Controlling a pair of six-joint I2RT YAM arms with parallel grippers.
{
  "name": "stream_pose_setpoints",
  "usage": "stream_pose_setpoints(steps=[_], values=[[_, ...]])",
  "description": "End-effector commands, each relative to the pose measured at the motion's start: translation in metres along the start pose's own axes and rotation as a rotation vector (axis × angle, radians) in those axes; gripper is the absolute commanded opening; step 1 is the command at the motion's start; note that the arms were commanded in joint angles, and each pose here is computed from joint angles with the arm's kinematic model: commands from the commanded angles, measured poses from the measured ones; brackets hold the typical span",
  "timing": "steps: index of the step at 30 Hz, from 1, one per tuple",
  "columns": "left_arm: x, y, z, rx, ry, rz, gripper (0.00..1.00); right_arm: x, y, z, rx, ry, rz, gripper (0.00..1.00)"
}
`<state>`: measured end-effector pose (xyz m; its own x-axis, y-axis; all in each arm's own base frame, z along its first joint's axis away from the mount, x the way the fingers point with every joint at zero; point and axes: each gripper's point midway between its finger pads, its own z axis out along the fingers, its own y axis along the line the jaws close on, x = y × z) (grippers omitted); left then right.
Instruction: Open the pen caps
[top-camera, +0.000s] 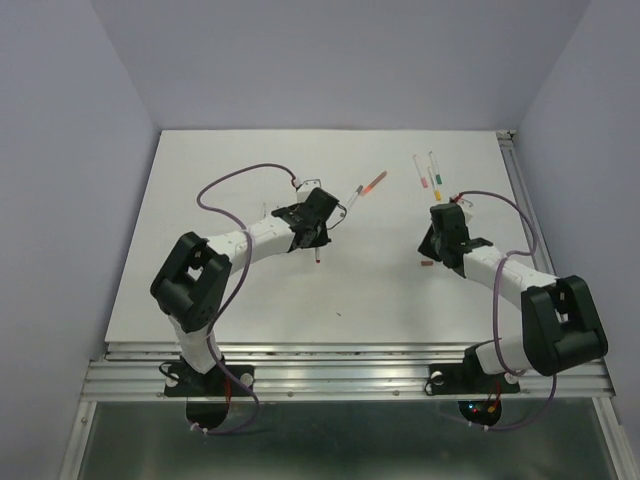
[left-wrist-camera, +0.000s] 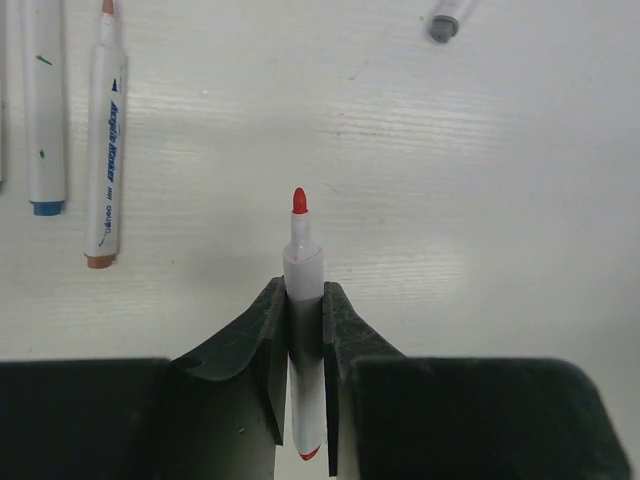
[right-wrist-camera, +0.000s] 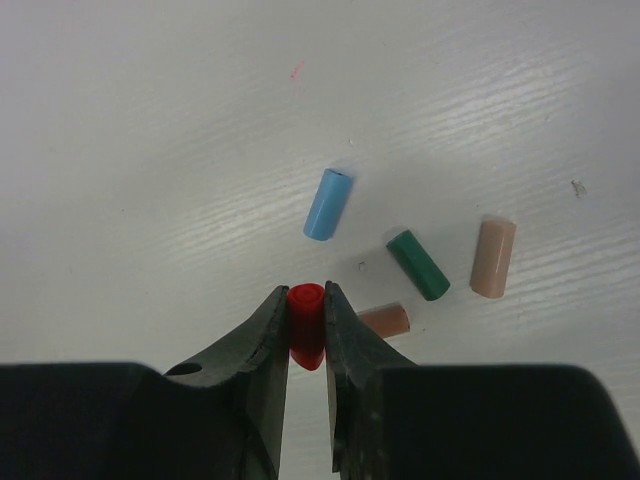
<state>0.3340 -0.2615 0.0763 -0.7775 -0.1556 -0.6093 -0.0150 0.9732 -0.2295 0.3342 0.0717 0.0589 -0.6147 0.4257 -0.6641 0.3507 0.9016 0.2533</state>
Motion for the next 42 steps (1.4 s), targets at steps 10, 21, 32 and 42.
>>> stream_pose_setpoints(steps=[10, 21, 32, 42], values=[[-0.026, 0.045, 0.006, -0.239, -0.002, 0.096, 0.09, 0.019, -0.003, 0.017, 0.022, 0.068, -0.037, 0.16], [-0.024, 0.054, 0.009, -0.276, 0.02, 0.115, 0.29, 0.009, 0.001, 0.004, -0.006, 0.041, -0.018, 0.56], [-0.046, 0.035, -0.003, -0.187, -0.024, 0.148, 0.62, -0.023, 0.016, -0.04, -0.135, -0.085, 0.013, 1.0], [-0.112, -0.076, -0.004, 0.253, -0.167, 0.389, 0.99, -0.037, 0.021, -0.064, -0.218, -0.179, 0.035, 1.0]])
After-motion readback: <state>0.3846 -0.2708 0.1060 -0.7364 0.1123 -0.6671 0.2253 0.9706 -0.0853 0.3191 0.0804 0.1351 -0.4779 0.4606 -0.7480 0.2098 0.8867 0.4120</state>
